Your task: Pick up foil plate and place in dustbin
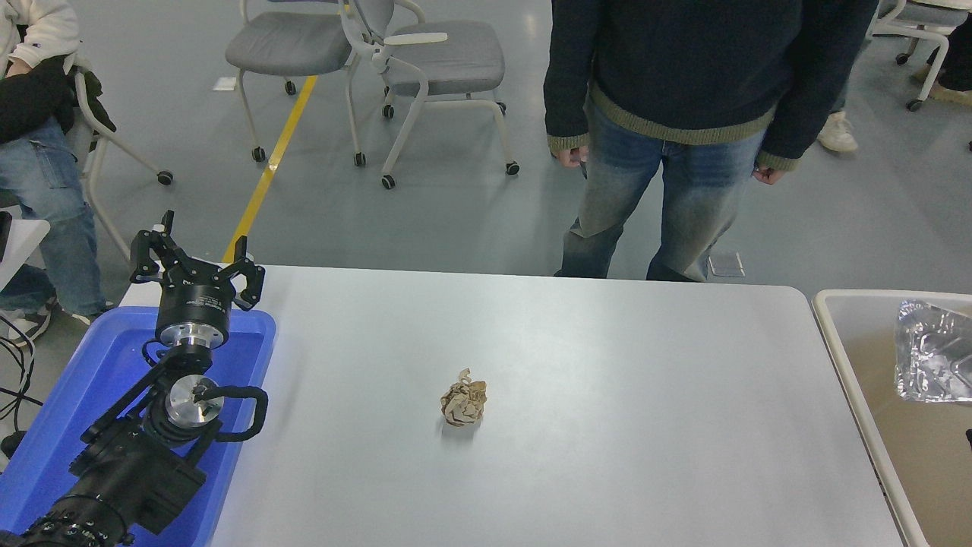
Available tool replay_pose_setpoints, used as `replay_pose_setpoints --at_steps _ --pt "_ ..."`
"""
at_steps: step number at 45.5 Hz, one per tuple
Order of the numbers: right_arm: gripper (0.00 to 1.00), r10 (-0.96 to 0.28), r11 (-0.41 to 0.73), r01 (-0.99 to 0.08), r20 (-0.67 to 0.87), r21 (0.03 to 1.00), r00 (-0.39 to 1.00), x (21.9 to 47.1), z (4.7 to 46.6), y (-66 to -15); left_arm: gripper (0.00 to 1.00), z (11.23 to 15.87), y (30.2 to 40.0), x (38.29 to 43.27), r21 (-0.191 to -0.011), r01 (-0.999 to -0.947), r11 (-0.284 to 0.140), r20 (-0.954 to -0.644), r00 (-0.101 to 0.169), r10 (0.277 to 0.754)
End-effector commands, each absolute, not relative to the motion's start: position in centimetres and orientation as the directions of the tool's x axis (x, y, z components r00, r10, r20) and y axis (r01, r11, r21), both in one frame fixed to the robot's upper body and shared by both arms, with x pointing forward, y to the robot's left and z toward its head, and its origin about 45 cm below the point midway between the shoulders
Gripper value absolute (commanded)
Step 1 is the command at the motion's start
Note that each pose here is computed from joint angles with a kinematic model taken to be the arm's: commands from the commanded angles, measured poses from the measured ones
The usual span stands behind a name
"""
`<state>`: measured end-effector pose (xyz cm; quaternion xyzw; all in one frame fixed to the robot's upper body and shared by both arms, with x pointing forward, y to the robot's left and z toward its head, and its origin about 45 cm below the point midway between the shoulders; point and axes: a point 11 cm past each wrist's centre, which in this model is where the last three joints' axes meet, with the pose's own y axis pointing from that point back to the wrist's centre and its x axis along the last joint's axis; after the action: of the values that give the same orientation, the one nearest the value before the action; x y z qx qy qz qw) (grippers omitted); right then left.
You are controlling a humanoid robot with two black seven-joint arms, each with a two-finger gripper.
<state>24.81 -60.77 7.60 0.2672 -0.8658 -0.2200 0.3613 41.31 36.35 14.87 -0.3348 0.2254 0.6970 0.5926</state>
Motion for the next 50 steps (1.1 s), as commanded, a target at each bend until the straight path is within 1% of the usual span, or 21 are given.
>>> replay_pose_setpoints --at_steps 1,2,3,5,6,7,18,29,32,43,50 --pt "0.03 -0.622 0.744 -0.271 0.486 0.61 -0.613 22.9 5.7 -60.2 0.99 14.84 36.35 41.3 -0.082 -0.9772 -0.196 -0.734 -0.074 0.675" --pt "0.18 -0.62 0.745 -0.269 0.485 0.61 -0.617 22.8 5.7 -60.3 0.99 14.84 36.35 41.3 -0.082 -0.9772 -0.196 -0.734 -0.074 0.675" --pt "0.4 -0.618 0.745 -0.269 0.479 0.611 -0.623 22.8 5.7 -60.3 0.99 14.86 36.38 41.3 -0.082 -0.9769 -0.197 -0.734 -0.074 0.675" --pt "0.59 -0.615 0.743 -0.269 0.467 0.613 -0.636 22.9 5.7 -60.2 0.99 14.84 36.35 41.3 -0.082 -0.9772 -0.196 -0.734 -0.074 0.675" --pt "0.78 -0.613 0.742 -0.268 0.461 0.614 -0.642 22.9 5.7 -60.2 0.99 14.84 36.35 41.3 -0.082 -0.9772 -0.196 -0.734 -0.074 0.675" --pt "1.0 -0.613 0.74 -0.269 0.453 0.617 -0.648 22.9 5.7 -60.2 0.99 14.84 36.35 41.3 -0.082 -0.9772 -0.196 -0.734 -0.074 0.675" --pt "1.0 -0.626 0.732 -0.283 0.448 0.619 -0.639 23.0 6.0 -60.5 0.99 14.84 36.35 41.3 -0.082 -0.9772 -0.196 -0.734 -0.074 0.675" --pt "1.0 -0.639 0.731 -0.307 0.453 0.61 -0.622 24.0 6.7 -60.5 0.99 14.85 36.34 41.3 -0.083 -0.9773 -0.195 -0.734 -0.073 0.675" --pt "1.0 -0.65 0.727 -0.333 0.445 0.601 -0.616 24.8 7.7 -61.1 0.99 14.88 36.41 41.3 -0.083 -0.9771 -0.196 -0.733 -0.073 0.676" --pt "1.0 -0.723 0.688 -0.461 0.471 0.561 -0.506 28.5 12.4 -62.8 0.99 14.88 36.41 41.3 -0.083 -0.9771 -0.196 -0.733 -0.073 0.676" --pt "1.0 -0.742 0.669 -0.522 0.519 0.529 -0.424 30.7 15.7 -63.5 0.99 14.88 36.41 41.3 -0.083 -0.9771 -0.196 -0.733 -0.073 0.676"
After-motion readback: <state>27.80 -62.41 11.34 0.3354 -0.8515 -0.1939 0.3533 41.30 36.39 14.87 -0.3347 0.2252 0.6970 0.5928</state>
